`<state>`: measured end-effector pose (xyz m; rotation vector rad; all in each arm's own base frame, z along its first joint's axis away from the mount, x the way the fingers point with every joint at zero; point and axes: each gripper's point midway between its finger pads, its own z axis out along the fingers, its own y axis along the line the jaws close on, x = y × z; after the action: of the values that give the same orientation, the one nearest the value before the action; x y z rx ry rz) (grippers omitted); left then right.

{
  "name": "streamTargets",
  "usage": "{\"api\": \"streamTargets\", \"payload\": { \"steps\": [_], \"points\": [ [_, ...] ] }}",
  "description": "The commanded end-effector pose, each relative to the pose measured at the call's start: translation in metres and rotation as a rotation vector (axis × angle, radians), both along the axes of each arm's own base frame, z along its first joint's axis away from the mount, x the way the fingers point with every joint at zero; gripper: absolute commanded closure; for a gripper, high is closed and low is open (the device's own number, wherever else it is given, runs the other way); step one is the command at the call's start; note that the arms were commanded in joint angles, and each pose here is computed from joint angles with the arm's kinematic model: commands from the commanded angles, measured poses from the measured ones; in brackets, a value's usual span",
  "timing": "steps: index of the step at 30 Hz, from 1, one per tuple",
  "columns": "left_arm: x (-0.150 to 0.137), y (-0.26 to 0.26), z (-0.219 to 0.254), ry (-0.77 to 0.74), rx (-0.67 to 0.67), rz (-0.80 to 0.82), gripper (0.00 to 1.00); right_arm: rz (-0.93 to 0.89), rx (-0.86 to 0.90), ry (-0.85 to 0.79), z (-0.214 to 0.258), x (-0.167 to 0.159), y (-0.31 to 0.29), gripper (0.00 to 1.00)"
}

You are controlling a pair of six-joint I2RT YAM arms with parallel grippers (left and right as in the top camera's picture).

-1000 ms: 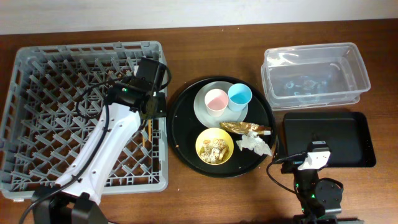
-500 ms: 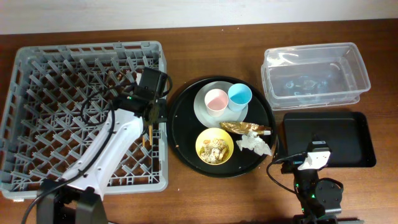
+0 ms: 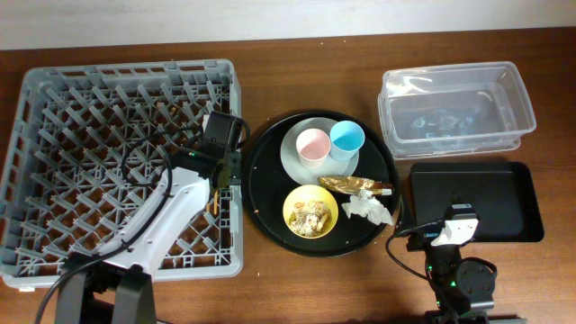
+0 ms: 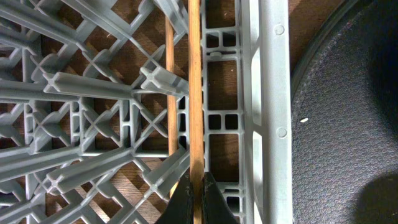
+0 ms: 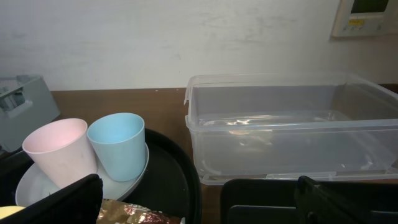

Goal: Sort waste into correct bins and load items into the dishwasher rack
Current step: 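Carry the chopsticks into the dish rack and release with left gripper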

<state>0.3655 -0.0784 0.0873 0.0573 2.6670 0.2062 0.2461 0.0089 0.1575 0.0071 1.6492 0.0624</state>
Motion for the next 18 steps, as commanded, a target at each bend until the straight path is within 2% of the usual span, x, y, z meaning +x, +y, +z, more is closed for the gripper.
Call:
{"api": "streamTargets", "payload": {
  "steps": [1,6,7,8,9,10,18],
  "points": [
    [-0.0019,0.0042,-0.0023,0.005,0.024,-0.010,0.98,-0.001,-0.005,0.006,-0.0031,-0.0001,0.0000,0.01],
    [-0.0050,0.0053,-0.0063,0.015,0.027,-0.009,0.98,-0.001,-0.005,0.006,-0.0031,-0.0001,0.0000,0.01],
    [-0.0047,0.0052,-0.0061,0.013,0.026,-0.009,0.94,-0.001,-0.005,0.006,-0.0031,-0.0001,0.0000,0.01],
    [-0.0047,0.0052,-0.0061,0.013,0.026,-0.009,0.79,-0.001,-0.005,0.006,-0.0031,-0.0001,0.0000,0.01],
    [-0.0046,0.0052,-0.0061,0.013,0.026,-0.009,0.70,-0.001,-0.005,0.006,-0.0031,-0.0001,0.0000,0.01],
    [-0.0046,0.0052,-0.0061,0.013,0.026,-0.009,0.66,-0.001,-0.005,0.006,-0.0031,-0.0001,0.0000,0.01],
    [-0.0011,0.0030,0.0025,-0.013,0.001,0.013,0.67,-0.001,-0.005,0.006,-0.0031,-0.0001,0.0000,0.01]
  ]
}}
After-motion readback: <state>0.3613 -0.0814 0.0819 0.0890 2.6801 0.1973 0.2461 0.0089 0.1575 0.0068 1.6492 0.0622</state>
